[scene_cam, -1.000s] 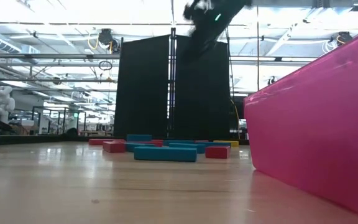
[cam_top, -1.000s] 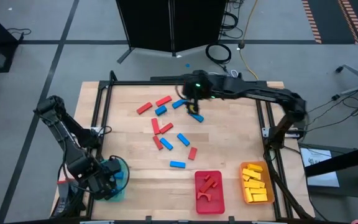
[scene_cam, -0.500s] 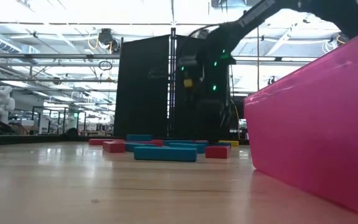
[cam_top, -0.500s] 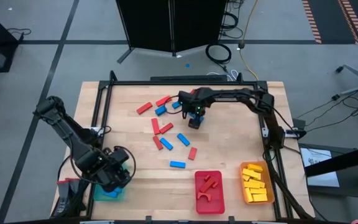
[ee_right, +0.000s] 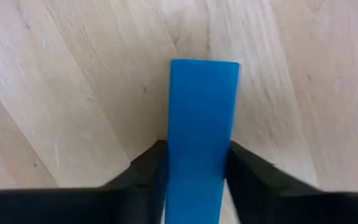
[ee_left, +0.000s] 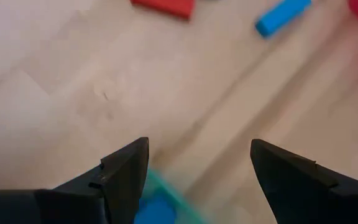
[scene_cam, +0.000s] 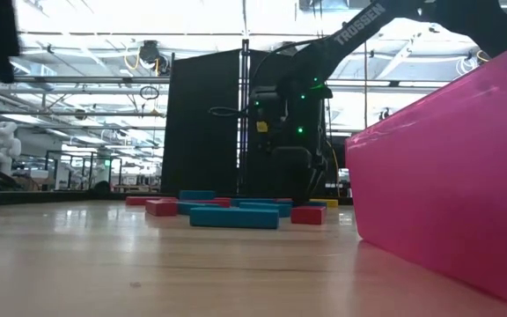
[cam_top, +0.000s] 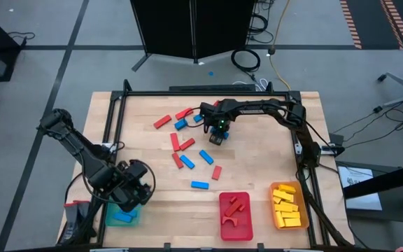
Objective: Sort blocks
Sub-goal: Put the blue block into the blue bin
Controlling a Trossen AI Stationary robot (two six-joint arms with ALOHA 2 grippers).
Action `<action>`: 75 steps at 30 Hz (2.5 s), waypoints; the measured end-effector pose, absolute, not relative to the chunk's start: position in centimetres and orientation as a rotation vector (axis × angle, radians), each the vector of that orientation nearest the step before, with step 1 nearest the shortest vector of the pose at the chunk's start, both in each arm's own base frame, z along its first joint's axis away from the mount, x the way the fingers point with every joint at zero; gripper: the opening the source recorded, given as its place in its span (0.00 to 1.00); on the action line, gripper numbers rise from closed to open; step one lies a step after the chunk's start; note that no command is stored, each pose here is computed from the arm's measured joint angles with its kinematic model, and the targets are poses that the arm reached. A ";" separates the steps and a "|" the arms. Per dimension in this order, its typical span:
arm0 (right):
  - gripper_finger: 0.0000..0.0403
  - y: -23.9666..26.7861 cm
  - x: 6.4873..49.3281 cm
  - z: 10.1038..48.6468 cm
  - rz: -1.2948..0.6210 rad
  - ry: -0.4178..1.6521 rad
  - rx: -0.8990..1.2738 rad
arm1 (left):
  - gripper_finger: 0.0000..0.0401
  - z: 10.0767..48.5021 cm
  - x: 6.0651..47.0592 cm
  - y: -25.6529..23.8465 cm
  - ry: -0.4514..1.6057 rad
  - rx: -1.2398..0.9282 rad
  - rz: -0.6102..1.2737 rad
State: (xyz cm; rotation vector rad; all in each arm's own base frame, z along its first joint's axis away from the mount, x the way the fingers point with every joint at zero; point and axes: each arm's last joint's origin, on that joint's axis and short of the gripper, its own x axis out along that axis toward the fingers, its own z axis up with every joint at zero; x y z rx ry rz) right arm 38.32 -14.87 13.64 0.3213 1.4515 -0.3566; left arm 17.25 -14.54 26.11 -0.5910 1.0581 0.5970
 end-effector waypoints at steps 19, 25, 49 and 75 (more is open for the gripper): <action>0.25 -11.8 36.5 29.5 -0.303 0.858 0.221 | 0.72 29.2 21.3 -6.5 0.230 -0.533 1.021; 0.25 -10.6 33.4 37.3 -0.275 0.508 0.189 | 0.72 33.4 23.1 -4.8 0.106 -0.525 0.848; 0.25 -5.9 32.2 42.0 -0.136 0.247 0.109 | 0.72 38.1 28.2 2.6 -0.134 -0.233 0.168; 0.25 -5.6 32.0 42.8 -0.027 0.197 0.074 | 0.72 37.5 29.8 5.2 -0.217 -0.215 0.100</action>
